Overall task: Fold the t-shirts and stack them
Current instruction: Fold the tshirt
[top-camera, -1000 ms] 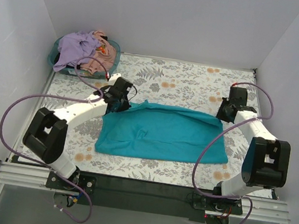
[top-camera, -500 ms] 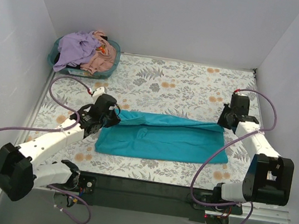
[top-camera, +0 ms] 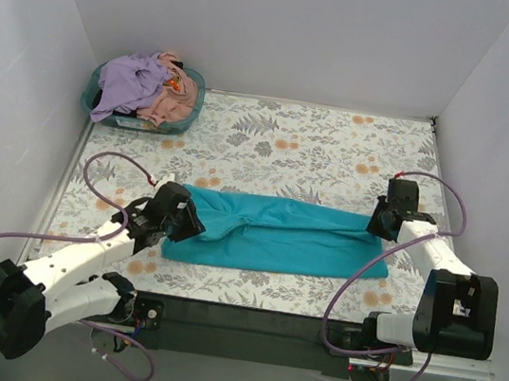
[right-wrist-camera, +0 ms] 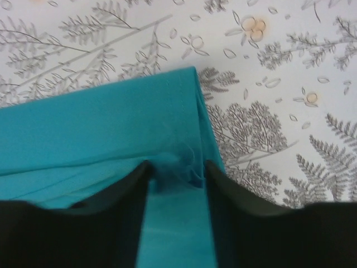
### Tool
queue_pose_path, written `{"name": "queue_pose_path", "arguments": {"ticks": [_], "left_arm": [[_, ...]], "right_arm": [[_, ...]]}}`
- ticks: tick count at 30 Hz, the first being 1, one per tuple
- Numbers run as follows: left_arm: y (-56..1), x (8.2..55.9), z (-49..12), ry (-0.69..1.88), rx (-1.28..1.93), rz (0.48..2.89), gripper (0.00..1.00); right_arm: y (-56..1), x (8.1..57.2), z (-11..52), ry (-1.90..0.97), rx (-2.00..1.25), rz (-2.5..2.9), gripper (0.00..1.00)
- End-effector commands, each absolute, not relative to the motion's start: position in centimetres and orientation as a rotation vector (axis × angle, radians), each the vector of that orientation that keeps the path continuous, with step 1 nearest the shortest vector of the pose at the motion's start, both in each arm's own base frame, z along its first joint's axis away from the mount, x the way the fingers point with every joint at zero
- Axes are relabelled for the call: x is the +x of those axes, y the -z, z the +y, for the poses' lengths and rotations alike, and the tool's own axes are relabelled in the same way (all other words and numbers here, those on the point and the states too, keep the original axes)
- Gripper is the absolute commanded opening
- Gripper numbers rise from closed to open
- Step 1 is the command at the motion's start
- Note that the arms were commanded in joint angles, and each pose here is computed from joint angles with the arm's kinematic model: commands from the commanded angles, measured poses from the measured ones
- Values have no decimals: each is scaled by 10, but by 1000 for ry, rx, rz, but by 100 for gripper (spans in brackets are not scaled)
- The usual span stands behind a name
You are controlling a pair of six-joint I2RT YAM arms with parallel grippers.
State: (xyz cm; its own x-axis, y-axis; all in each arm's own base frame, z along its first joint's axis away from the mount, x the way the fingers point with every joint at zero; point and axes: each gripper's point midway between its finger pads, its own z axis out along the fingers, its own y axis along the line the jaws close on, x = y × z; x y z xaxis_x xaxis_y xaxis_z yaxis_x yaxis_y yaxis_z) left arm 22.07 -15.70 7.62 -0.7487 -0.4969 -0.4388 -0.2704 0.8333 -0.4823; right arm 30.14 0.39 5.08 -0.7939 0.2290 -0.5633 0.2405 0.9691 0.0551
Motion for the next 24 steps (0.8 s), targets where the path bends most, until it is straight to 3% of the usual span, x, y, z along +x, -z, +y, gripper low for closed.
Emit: {"name": "queue_pose_path", "arguments": {"ticks": [1,2,3,5,6,7,9,18,24], "left_arm": [[-85,189,-181,751,-507,2518,46],[-83,182,-181,764,-506,2529,53],[-89,178,-181,789,-503,2511,58],[-88,169,-174,766,-525,2523,66],[-91,169,-171,759,-535,2512,71],[-95,168,-170,764,-528,2500,84],[-103,173,-170,759,-521,2475,89],[-98,218,-198,697,-458,2502,95],[-70,240,-204,607,-490,2538,98]], "right_arm": [[-52,287,-7,98,399,2505,60],[-51,285,-9,111,415,2499,73],[-55,283,-11,118,424,2484,75],[-57,279,-11,114,444,2468,98],[-60,279,-10,104,442,2461,98],[-67,280,-10,91,439,2437,98],[-76,284,-2,32,412,2417,98],[-126,308,78,-479,44,2296,98],[-90,329,90,-418,1,2423,98]]}}
